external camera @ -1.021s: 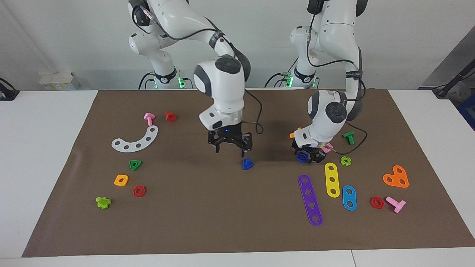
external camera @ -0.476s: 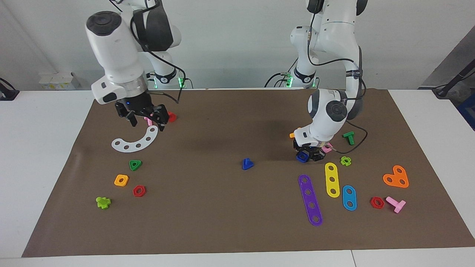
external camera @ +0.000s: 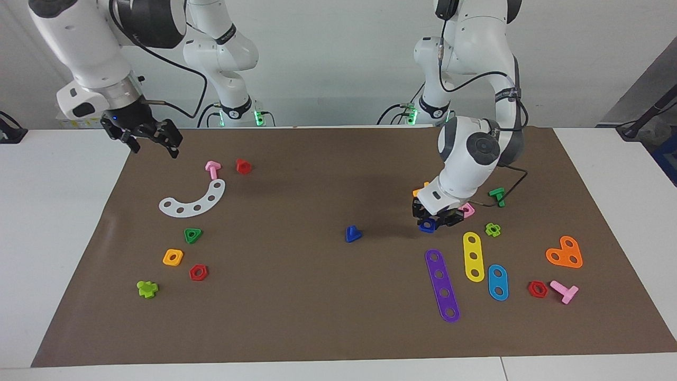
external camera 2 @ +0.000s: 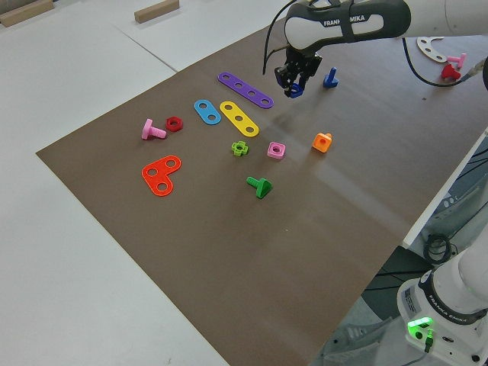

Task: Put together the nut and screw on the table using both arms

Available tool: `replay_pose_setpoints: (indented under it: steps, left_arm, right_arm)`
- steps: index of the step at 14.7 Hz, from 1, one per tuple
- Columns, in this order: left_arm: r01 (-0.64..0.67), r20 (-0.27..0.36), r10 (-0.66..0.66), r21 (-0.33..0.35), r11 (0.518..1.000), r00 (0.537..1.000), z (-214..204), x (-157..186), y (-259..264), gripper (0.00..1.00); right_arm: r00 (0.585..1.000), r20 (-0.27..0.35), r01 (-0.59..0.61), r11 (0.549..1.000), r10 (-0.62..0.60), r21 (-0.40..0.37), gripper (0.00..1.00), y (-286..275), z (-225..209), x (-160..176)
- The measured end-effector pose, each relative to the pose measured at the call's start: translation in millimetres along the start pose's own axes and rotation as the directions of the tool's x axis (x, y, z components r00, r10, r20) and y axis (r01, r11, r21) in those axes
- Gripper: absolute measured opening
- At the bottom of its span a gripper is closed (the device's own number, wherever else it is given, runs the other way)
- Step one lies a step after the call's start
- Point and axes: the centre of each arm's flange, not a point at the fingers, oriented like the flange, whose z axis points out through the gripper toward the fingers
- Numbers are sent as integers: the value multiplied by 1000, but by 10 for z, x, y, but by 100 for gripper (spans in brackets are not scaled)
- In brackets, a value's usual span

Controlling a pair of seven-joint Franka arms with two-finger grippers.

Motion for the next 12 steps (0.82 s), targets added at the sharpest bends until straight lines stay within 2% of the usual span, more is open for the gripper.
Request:
replay_pose_setpoints:
  steps: [3,7,12]
  left_arm:
    - [134,-2,-134,-27,991,991,-4,20,637,46]
    - [210,14,-209,-58,976,978,85,9,1327,46]
    - [235,1,-235,-61,970,972,267,134,1510,46]
  right_arm:
    - [1000,6,15,1000,-15,-2,100,-13,-359,-159]
    - [999,23,37,999,-37,-7,100,-130,-311,-178]
    - [999,29,39,999,-39,-8,100,-139,-280,-178]
